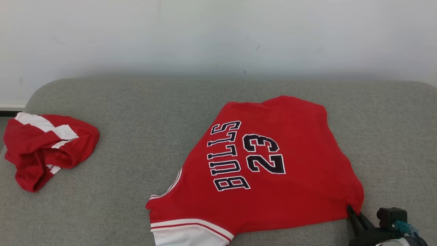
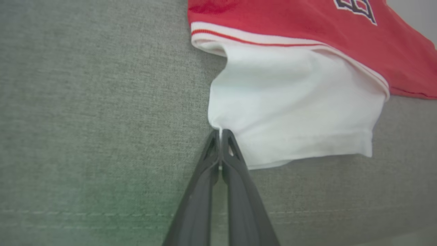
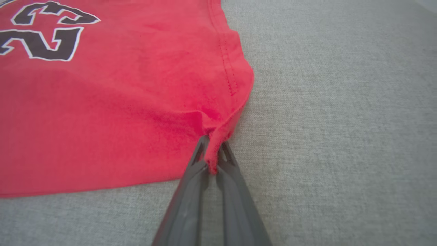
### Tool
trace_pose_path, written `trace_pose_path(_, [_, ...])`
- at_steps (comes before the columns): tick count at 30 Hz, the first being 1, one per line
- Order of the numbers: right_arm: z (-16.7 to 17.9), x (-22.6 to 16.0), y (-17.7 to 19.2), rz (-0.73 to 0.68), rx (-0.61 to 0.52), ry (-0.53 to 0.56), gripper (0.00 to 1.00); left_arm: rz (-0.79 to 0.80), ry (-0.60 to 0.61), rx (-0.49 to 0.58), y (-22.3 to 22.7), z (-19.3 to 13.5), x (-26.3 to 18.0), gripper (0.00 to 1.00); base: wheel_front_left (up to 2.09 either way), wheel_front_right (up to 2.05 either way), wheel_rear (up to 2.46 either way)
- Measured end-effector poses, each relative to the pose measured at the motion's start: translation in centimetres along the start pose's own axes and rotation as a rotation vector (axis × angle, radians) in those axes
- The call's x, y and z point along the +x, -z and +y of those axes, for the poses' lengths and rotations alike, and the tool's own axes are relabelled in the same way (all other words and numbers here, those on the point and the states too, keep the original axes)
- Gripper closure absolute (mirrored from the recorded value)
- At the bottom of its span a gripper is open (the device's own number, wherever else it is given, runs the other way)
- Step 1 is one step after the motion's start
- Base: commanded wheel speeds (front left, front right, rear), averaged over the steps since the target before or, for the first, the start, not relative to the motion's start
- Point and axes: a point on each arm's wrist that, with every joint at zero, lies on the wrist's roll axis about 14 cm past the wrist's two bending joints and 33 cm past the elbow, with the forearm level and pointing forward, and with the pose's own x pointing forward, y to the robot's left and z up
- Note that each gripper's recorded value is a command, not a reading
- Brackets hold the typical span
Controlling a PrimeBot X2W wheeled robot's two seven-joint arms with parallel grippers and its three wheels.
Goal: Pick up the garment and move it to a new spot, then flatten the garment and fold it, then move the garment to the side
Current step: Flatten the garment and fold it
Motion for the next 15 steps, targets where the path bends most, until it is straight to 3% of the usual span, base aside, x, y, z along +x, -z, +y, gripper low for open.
trace_pose_path(4, [0.5, -0.1, -0.8, -0.031, 0.005, -0.018, 1.0, -0.071, 0.001, -0.015, -2.2, 0.1, 0.2, 1.0, 0.0, 0.0, 0.0])
trace_pose_path(10, [2.7, -0.2, -4.2, -0.152, 0.053, -0.088, 1.0, -0.294, -0.007, -0.008, -9.1, 0.8, -0.3, 1.0, 0.0, 0.0, 0.0])
trace_pose_path(15, [4.1, 0.2, -8.7, -0.261, 0.067, -0.146, 1.0, -0.458, 0.048, 0.099, -15.5, -0.1, -0.3, 1.0, 0.0, 0.0, 0.0])
